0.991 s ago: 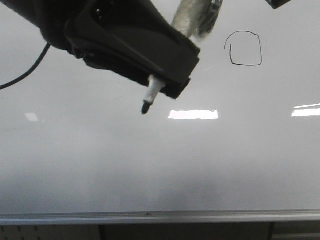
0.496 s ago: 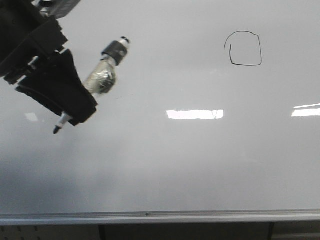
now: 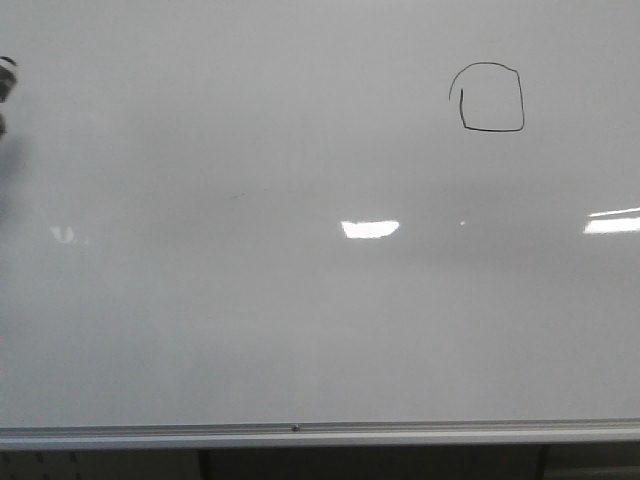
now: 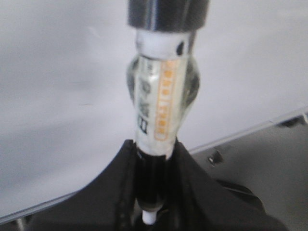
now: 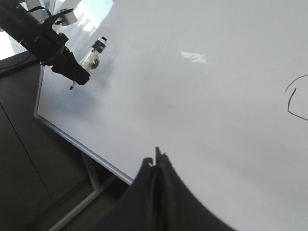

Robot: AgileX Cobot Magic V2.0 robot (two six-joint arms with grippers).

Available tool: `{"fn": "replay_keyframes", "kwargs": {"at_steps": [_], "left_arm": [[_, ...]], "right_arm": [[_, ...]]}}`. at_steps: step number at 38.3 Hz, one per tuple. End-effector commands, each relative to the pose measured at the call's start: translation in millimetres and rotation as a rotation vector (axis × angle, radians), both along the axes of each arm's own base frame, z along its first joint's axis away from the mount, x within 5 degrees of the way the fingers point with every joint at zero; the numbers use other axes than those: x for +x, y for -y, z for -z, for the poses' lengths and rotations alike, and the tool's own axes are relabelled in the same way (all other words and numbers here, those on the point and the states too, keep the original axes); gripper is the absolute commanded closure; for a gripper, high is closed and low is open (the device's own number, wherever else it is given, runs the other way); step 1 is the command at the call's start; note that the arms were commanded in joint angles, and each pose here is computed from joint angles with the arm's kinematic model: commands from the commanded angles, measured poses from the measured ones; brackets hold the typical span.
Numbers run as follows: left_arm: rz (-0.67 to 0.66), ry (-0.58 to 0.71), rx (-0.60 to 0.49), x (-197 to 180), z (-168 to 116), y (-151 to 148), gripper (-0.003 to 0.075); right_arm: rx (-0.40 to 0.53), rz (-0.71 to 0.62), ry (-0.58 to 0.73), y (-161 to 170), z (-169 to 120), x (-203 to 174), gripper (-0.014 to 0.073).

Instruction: Write number 0 on whiteboard

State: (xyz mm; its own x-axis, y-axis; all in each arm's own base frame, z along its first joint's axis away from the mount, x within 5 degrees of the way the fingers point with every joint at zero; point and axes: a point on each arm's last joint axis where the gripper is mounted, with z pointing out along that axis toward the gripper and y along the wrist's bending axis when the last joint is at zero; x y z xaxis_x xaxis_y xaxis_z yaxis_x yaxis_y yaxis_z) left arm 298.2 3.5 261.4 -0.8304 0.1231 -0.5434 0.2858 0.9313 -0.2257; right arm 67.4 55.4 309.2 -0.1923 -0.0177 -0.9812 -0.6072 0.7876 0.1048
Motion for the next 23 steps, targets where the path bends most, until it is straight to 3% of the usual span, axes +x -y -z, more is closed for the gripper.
{"fn": "replay_keyframes", "kwargs": {"at_steps": [1,9,23], "left_arm": [[-0.145,0.176,0.069,-1,-34,-19,0.0739],[-0.3,0.356,0.187,7,-47,-42,0.0739],[-0.36,0.393,0.221,35,-21,-52,0.0739]], "right_arm": [[0.047,0.046,0.078,5,-8,-6,0.0664],[0.048,0.046,0.084,5,-8,-7,0.0665],[0.046,0.041,0.081,5,-7,-8,0.0665]]}}
